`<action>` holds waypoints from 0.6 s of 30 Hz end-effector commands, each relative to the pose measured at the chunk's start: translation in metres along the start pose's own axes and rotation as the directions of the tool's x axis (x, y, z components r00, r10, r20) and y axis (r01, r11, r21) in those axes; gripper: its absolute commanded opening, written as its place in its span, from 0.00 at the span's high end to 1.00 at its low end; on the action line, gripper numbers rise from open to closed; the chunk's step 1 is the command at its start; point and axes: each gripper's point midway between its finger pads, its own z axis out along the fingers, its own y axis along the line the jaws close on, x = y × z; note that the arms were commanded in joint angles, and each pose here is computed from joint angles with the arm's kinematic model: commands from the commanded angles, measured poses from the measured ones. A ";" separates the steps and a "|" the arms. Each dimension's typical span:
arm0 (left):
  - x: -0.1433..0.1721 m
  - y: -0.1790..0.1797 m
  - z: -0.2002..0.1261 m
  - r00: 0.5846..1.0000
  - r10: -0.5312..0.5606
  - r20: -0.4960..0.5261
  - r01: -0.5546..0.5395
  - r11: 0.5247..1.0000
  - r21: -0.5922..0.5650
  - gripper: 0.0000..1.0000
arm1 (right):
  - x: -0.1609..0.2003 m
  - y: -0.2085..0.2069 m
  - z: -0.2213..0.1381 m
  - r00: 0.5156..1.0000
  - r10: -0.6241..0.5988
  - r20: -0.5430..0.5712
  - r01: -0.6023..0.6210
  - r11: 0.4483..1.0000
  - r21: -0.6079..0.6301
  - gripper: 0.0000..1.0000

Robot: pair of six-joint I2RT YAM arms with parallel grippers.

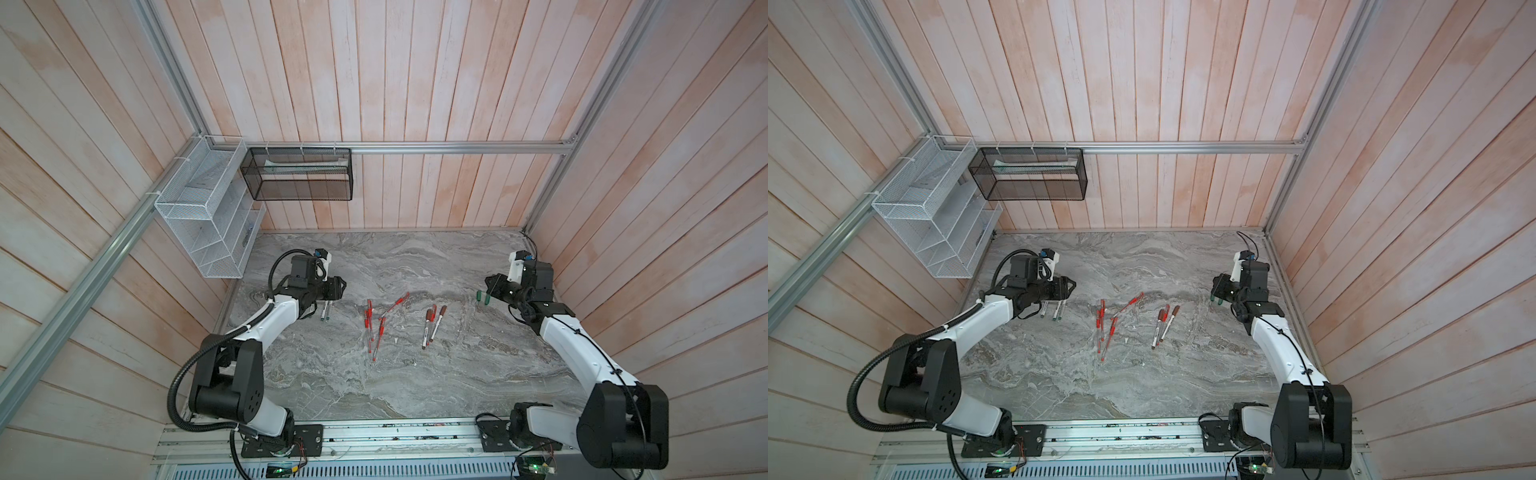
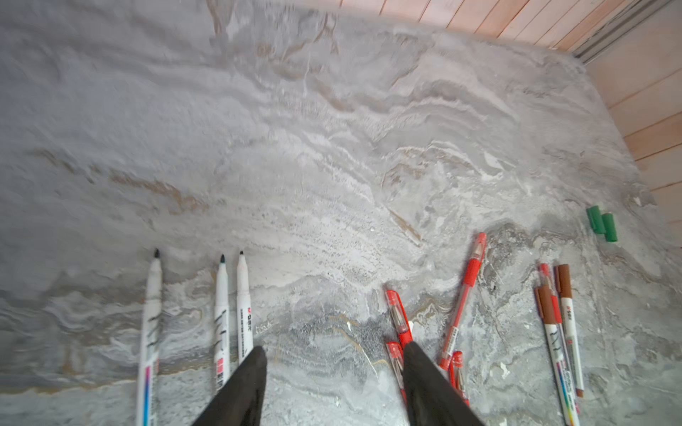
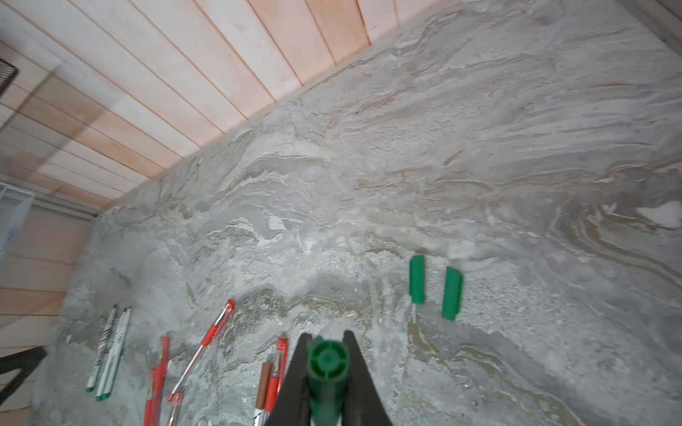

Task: Remove pen caps from pens
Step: Place the pen at the middle-left of the table, then place the pen cap to the middle-right of the table.

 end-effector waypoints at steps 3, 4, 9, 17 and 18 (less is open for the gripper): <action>-0.015 0.008 -0.031 0.985 0.123 0.118 -0.121 0.992 -0.021 0.22 | 0.013 -0.023 0.013 0.992 -0.014 -0.126 0.024 0.997 0.075 1.00; -0.017 0.010 -0.037 0.982 0.133 0.136 -0.131 0.991 -0.024 0.19 | 0.014 -0.025 0.018 0.990 -0.017 -0.142 0.029 0.996 0.080 1.00; -0.030 0.031 -0.067 0.972 0.111 0.207 -0.105 0.994 -0.038 0.13 | 0.016 -0.041 0.036 0.978 0.021 -0.208 0.016 0.984 0.177 1.00; -0.038 0.055 -0.093 0.959 0.058 0.276 -0.042 0.997 -0.062 0.07 | 0.026 -0.051 0.074 0.952 0.007 -0.306 0.092 0.947 0.309 1.00; -0.038 0.055 -0.094 0.958 0.063 0.280 -0.048 0.997 -0.060 0.07 | 0.030 -0.052 0.080 0.942 -0.001 -0.336 0.116 0.940 0.322 1.00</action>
